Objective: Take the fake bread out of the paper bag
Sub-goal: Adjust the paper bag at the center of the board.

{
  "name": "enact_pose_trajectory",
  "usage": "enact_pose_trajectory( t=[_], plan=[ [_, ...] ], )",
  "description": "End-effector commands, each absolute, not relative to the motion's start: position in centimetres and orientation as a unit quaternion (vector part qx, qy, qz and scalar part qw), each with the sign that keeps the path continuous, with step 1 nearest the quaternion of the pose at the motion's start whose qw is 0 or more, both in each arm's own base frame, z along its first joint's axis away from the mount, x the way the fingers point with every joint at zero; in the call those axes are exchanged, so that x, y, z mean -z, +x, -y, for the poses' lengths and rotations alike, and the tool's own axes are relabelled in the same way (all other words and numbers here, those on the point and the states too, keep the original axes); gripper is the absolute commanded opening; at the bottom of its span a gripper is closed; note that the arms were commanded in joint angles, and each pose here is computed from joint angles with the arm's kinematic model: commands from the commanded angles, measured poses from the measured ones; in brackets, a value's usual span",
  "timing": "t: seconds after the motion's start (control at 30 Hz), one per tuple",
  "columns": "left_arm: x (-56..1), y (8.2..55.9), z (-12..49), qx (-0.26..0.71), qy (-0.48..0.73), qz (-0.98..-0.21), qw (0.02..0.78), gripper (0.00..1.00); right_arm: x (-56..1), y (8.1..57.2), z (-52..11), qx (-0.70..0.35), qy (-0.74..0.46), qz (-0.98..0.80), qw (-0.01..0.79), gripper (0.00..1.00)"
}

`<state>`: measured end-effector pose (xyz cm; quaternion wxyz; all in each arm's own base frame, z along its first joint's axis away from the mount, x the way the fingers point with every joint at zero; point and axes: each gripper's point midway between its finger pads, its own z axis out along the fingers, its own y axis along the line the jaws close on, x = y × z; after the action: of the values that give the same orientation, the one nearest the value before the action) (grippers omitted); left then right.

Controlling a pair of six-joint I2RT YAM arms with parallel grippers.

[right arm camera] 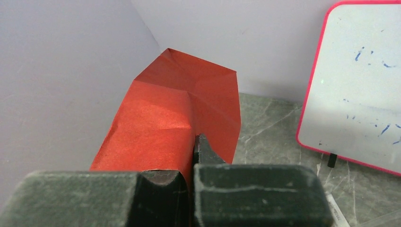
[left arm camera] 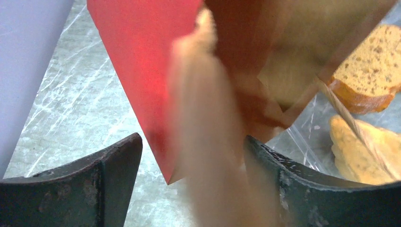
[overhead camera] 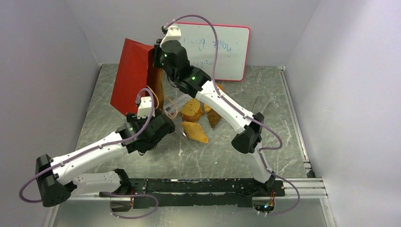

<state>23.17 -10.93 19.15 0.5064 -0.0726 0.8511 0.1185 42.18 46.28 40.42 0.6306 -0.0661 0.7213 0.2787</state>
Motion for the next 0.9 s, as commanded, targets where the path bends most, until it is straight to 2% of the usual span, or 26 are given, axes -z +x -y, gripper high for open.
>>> enact_pose_trajectory(
  t=[0.0,0.07,0.2,0.23,0.27,0.43,0.6,0.77,0.87],
  plan=[
    [-20.7,23.1,9.4,-0.124,-0.098,-0.828,0.539,0.68,-43.9,41.3,-44.7,-0.299,-0.047,-0.701,0.645,0.00],
    [-20.8,23.1,9.5,-0.125,-0.096,-0.827,0.540,0.60,-43.8,41.2,-44.7,-0.298,-0.048,-0.703,0.644,0.00],
    [-20.8,23.1,9.3,-0.131,-0.101,-0.827,0.538,0.26,-43.8,41.1,-44.4,-0.298,-0.048,-0.705,0.642,0.00],
    [-20.7,23.0,9.2,-0.133,-0.103,-0.827,0.537,0.12,-43.7,41.0,-44.4,-0.298,-0.048,-0.706,0.641,0.00],
    [-20.7,23.0,9.1,-0.135,-0.106,-0.827,0.536,0.08,-43.6,41.0,-44.4,-0.298,-0.048,-0.707,0.640,0.00],
    [-21.5,22.8,8.8,-0.132,-0.112,-0.824,0.539,0.07,-42.8,41.1,-44.5,-0.293,-0.053,-0.715,0.633,0.00],
    [-24.9,22.7,8.3,-0.095,-0.140,-0.809,0.563,0.07,-41.2,41.6,-44.3,-0.279,-0.064,-0.728,0.622,0.02],
    [-29.7,23.0,8.5,-0.031,-0.160,-0.784,0.599,0.07,-39.8,41.9,-43.7,-0.269,-0.080,-0.736,0.616,0.28],
    [-31.1,23.2,8.2,-0.016,-0.182,-0.776,0.604,0.07,-39.4,42.1,-43.2,-0.263,-0.086,-0.738,0.615,0.36]
  ],
)
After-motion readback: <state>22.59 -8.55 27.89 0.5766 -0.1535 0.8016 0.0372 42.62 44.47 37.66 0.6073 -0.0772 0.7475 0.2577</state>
